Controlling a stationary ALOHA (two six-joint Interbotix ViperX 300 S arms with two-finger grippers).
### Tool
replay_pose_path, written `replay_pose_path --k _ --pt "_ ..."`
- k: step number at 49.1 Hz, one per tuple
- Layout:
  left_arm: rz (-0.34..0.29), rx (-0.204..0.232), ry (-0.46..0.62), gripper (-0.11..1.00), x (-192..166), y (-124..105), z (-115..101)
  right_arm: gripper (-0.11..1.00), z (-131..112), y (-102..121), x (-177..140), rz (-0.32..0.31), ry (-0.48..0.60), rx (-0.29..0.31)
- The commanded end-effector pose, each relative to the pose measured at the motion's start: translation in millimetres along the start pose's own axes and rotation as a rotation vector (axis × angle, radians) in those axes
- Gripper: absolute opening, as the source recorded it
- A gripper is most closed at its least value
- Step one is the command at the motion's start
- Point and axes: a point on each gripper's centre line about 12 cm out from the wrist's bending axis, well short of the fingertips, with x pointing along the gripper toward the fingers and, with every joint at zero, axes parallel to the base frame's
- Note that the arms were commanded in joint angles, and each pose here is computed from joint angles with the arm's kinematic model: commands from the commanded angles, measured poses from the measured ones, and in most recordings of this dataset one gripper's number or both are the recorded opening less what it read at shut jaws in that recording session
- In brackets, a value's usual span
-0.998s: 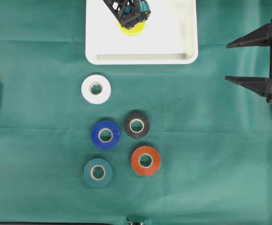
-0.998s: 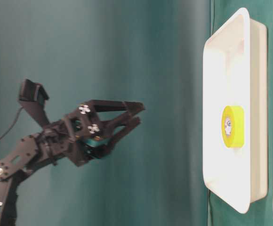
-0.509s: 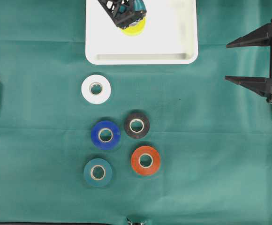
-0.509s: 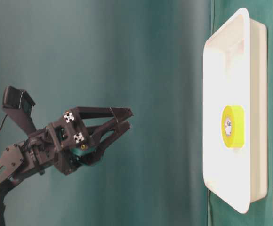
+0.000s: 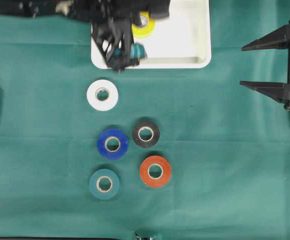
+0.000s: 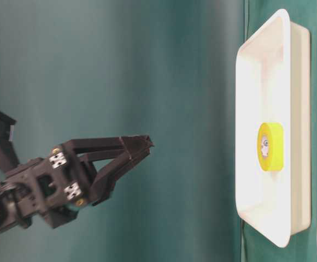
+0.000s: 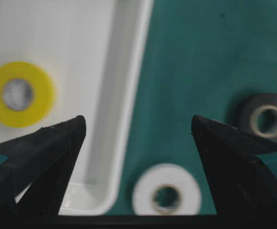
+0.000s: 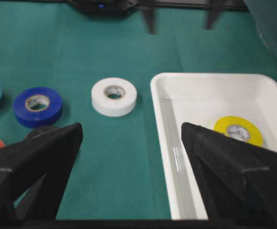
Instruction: Pick up the tape from a random location and place it into the white case.
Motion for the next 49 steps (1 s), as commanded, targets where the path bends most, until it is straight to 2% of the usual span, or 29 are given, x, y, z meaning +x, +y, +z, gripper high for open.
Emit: replay_pose_path --k 1,5,14,24,39,49 --pt "-0.02 0.011 -0.052 0.99 -20 -14 4 0.93 11 1 1 0.002 -0.028 -0.003" --pt "-0.03 0.018 -0.055 0.99 -24 -21 2 0.93 11 1 1 0.002 -0.028 -0.003" --pt "-0.034 0.02 -0.067 0.99 -35 -22 -6 0.93 11 1 0 0.002 -0.028 -0.003" --pt "-0.043 0.027 -0.165 0.99 -65 -25 -19 0.93 12 1 -1 0.002 -0.023 -0.002" --pt "-0.044 0.024 -0.249 0.99 -94 -21 -67 0.93 14 1 -1 0.002 -0.028 -0.003" --pt "-0.048 0.022 -0.369 0.99 -122 -18 -102 0.93 16 1 0 0.002 -0.021 -0.003"
